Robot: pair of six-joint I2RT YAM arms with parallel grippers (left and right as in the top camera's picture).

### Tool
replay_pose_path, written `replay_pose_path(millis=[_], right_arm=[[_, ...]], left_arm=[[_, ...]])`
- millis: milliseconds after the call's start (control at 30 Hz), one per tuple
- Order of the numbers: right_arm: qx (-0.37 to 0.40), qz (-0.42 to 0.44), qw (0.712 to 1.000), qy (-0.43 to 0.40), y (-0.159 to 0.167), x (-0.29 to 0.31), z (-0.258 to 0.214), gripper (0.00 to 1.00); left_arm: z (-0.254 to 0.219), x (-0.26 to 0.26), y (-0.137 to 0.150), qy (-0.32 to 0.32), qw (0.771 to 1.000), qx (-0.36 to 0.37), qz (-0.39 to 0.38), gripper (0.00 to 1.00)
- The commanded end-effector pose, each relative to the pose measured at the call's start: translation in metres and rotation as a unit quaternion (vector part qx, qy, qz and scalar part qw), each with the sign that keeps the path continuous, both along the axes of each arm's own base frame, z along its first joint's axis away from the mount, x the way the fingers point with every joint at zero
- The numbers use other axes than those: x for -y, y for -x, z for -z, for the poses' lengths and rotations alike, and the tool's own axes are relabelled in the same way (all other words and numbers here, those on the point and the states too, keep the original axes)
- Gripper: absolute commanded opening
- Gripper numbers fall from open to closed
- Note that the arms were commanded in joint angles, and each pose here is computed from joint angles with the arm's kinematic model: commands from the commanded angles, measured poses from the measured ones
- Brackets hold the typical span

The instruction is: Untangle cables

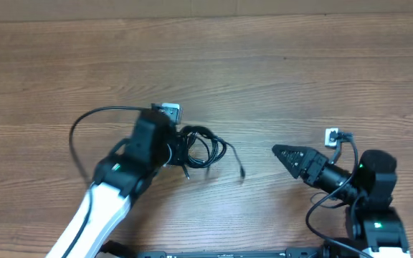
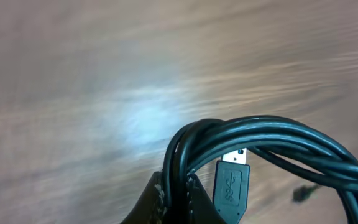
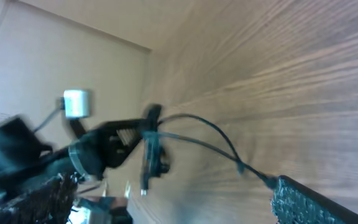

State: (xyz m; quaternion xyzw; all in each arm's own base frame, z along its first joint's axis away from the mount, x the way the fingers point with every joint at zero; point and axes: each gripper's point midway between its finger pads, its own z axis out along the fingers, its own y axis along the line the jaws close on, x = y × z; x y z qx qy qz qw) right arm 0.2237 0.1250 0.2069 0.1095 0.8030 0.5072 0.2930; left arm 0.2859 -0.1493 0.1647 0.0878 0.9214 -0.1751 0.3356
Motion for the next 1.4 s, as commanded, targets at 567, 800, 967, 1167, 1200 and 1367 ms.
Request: replay_pose_path(millis=[567, 800, 967, 1167, 1200, 1367], right_arm=[[0.155, -0.202, 0.967, -0.012, 0.04, -0.033, -0.081, 0.76], [0.119, -0.187, 0.974, 0.038, 0.037, -0.044, -0.058, 0.73], [0.135, -0.165, 0.971, 0.105, 0.026, -0.055, -0.046, 0.66], [0.145, -0.18, 0.961, 0.152, 0.022, -0.083, -0.031, 0.5], [0.141, -0.182, 0.96, 0.161, 0.021, -0.087, -0.025, 0.47], [0.167, -0.23, 0.947, 0.147, 0.028, -0.122, -0.026, 0.32]], left_arm=[[-0.043, 0.043, 0.063, 0.119, 0.979, -0.012, 0.167, 0.04], [-0.047, 0.049, 0.07, 0.136, 0.972, -0.018, 0.19, 0.04], [-0.046, 0.049, 0.069, 0.129, 0.973, -0.013, 0.193, 0.04], [-0.043, 0.044, 0.064, 0.115, 0.977, -0.008, 0.177, 0.04], [-0.042, 0.044, 0.063, 0.114, 0.977, -0.01, 0.177, 0.04], [-0.03, 0.04, 0.058, 0.096, 0.982, -0.025, 0.161, 0.04]])
